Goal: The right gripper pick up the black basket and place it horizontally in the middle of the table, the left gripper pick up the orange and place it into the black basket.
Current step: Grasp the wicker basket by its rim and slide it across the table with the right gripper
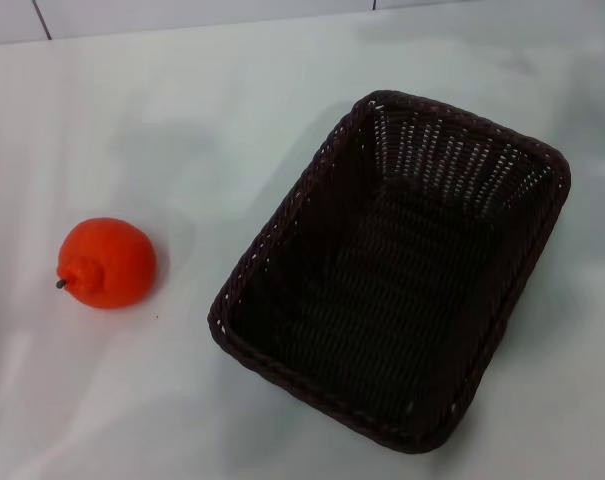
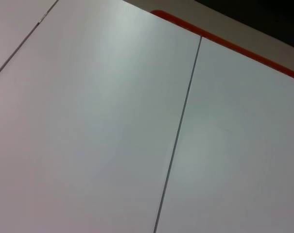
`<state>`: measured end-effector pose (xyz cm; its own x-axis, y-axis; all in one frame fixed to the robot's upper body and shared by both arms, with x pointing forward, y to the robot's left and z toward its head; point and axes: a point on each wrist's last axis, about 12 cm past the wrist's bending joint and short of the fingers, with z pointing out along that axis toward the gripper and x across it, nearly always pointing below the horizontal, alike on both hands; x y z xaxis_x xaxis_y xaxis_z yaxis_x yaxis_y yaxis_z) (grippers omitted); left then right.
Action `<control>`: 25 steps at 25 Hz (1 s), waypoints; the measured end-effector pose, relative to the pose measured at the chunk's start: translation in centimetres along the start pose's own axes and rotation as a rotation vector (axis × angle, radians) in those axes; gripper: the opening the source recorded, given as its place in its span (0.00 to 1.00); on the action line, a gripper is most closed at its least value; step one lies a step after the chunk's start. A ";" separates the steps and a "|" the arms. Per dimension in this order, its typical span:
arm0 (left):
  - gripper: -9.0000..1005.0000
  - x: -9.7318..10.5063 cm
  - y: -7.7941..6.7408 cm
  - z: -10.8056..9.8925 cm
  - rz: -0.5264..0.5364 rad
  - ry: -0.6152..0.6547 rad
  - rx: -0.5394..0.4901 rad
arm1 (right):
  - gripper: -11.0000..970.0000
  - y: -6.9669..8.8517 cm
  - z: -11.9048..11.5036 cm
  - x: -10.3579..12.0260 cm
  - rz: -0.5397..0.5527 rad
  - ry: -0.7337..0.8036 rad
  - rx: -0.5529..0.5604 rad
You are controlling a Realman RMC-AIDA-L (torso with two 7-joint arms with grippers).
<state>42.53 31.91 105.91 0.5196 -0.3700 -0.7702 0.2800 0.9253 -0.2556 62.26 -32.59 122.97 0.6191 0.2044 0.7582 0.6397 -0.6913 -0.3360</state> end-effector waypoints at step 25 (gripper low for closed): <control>0.83 0.2 -0.4 -0.3 -0.023 0.000 -0.010 | 0.72 -0.9 7.1 -3.7 -0.130 -0.529 -0.083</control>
<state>42.29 31.55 105.70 0.5129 -0.3911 -0.7642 0.2839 0.9174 -0.2790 62.66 -27.82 116.47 0.6957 0.5974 0.3990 0.7013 -0.6850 -0.1972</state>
